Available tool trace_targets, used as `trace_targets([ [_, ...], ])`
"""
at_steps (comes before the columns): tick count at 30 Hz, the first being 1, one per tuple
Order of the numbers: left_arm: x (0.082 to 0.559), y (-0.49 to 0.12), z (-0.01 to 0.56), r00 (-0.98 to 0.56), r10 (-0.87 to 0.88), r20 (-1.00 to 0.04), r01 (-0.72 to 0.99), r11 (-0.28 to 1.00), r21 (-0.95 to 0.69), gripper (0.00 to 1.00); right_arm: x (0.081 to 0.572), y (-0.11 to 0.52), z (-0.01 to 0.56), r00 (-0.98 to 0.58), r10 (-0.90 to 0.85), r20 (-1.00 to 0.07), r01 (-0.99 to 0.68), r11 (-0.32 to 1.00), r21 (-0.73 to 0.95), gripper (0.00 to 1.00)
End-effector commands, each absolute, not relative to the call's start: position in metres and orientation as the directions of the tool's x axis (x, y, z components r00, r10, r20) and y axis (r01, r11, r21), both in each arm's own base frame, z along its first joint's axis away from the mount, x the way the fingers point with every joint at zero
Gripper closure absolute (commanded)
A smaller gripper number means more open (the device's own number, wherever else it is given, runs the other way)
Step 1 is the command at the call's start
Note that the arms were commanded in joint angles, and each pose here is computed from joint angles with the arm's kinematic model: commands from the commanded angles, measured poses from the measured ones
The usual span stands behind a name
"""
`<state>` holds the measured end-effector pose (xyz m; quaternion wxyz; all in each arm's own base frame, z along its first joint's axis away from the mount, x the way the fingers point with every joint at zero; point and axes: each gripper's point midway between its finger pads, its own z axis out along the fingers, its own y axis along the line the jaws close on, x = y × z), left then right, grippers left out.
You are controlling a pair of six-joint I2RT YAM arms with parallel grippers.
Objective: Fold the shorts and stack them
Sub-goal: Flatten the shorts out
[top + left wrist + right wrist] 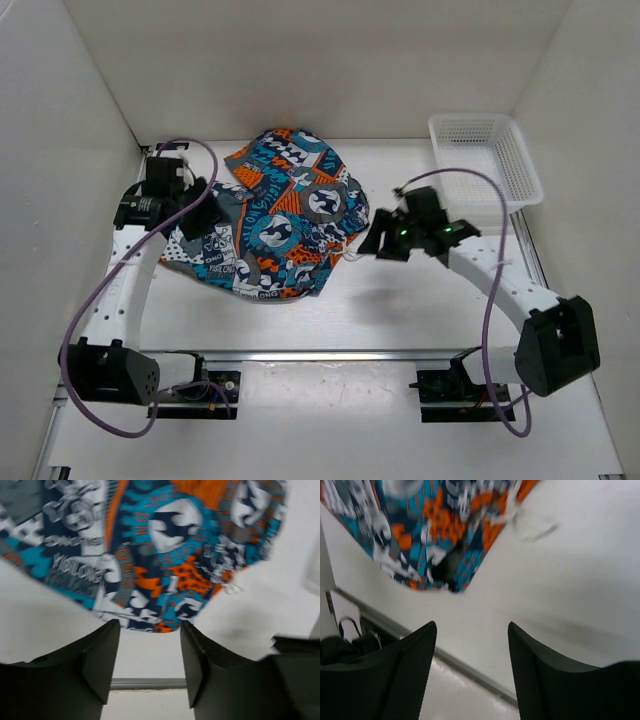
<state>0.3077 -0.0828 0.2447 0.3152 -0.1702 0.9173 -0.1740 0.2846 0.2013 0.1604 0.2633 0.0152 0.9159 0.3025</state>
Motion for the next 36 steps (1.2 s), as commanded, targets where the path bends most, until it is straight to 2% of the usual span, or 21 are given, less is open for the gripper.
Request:
trace_targets([
  [1, 0.29, -0.048, 0.215, -0.694, -0.571, -0.438, -0.409, 0.814, -0.412, 0.39, 0.233, 0.272, 0.132, -0.943, 0.11, -0.314, -0.131, 0.745, 0.654, 0.35],
  [3, 0.283, -0.028, 0.208, -0.641, -0.636, -0.428, -0.482, 0.769, -0.421, 0.41, 0.22, 0.308, 0.12, -0.962, 0.053, -0.268, -0.139, 0.752, 0.644, 0.26],
  [5, 0.282, -0.017, 0.211, -0.61, -0.665, -0.43, -0.507, 0.745, -0.433, 0.41, 0.223, 0.327, 0.125, -0.962, 0.028, -0.272, -0.148, 0.784, 0.603, 0.25],
  [6, 0.281, -0.017, 0.214, -0.61, -0.663, -0.434, -0.496, 0.746, -0.444, 0.37, 0.216, 0.339, 0.107, -0.972, -0.002, -0.235, -0.137, 0.815, 0.563, 0.25],
  [10, 0.28, -0.012, 0.218, -0.614, -0.66, -0.434, -0.497, 0.75, -0.437, 0.34, 0.237, 0.361, 0.088, -0.951, -0.068, -0.303, -0.2, 0.88, 0.432, 0.33],
  [11, 0.28, -0.012, 0.218, -0.614, -0.66, -0.434, -0.497, 0.75, -0.437, 0.34, 0.237, 0.363, 0.071, -0.955, -0.092, -0.281, -0.201, 0.898, 0.391, 0.34],
  [14, 0.28, -0.014, 0.218, -0.617, -0.659, -0.429, -0.492, 0.749, -0.443, 0.34, 0.255, 0.37, 0.057, -0.946, -0.112, -0.305, -0.216, 0.917, 0.335, 0.38],
  [16, 0.278, -0.011, 0.217, -0.616, -0.658, -0.433, -0.493, 0.751, -0.439, 0.34, 0.26, 0.369, 0.051, -0.95, -0.107, -0.292, -0.204, 0.924, 0.325, 0.5],
  [17, 0.278, -0.011, 0.217, -0.616, -0.658, -0.433, -0.494, 0.751, -0.439, 0.34, 0.26, 0.369, 0.051, -0.95, -0.107, -0.292, -0.204, 0.924, 0.324, 0.72],
  [19, 0.278, -0.011, 0.217, -0.62, -0.651, -0.437, -0.488, 0.757, -0.435, 0.34, 0.256, 0.364, 0.051, -0.952, -0.109, -0.287, -0.202, 0.926, 0.32, 0.86],
  [20, 0.278, -0.011, 0.217, -0.62, -0.651, -0.437, -0.488, 0.757, -0.435, 0.34, 0.252, 0.356, 0.049, -0.952, -0.109, -0.286, -0.198, 0.931, 0.307, 1.0],
  [22, 0.277, -0.012, 0.211, -0.637, -0.645, -0.423, -0.485, 0.761, -0.431, 0.33, 0.249, 0.336, 0.046, -0.954, -0.095, -0.286, -0.175, 0.947, 0.27, 1.0],
  [24, 0.281, -0.016, 0.211, -0.646, -0.644, -0.411, -0.472, 0.759, -0.448, 0.33, 0.258, 0.305, 0.058, -0.94, -0.031, -0.339, -0.116, 0.965, 0.235, 1.0],
  [25, 0.282, -0.016, 0.207, -0.656, -0.636, -0.406, -0.471, 0.765, -0.438, 0.3, 0.246, 0.277, 0.043, -0.951, -0.017, -0.309, -0.078, 0.98, 0.185, 1.0],
  [29, 0.287, -0.021, 0.2, -0.69, -0.615, -0.381, -0.446, 0.776, -0.445, 0.21, 0.246, 0.196, 0.056, -0.926, 0.124, -0.355, 0.077, 0.987, 0.143, 1.0],
  [31, 0.288, -0.022, 0.195, -0.702, -0.607, -0.373, -0.439, 0.781, -0.444, 0.2, 0.242, 0.171, 0.058, -0.919, 0.144, -0.366, 0.113, 0.988, 0.105, 1.0],
  [33, 0.284, -0.024, 0.178, -0.719, -0.608, -0.336, -0.452, 0.777, -0.437, 0.18, 0.241, 0.152, 0.064, -0.909, 0.144, -0.392, 0.124, 0.989, 0.077, 0.96],
  [36, 0.268, -0.029, 0.151, -0.741, -0.613, -0.273, -0.485, 0.77, -0.414, 0.18, 0.238, 0.118, 0.065, -0.895, 0.18, -0.409, 0.198, 0.98, -0.002, 0.66],
])
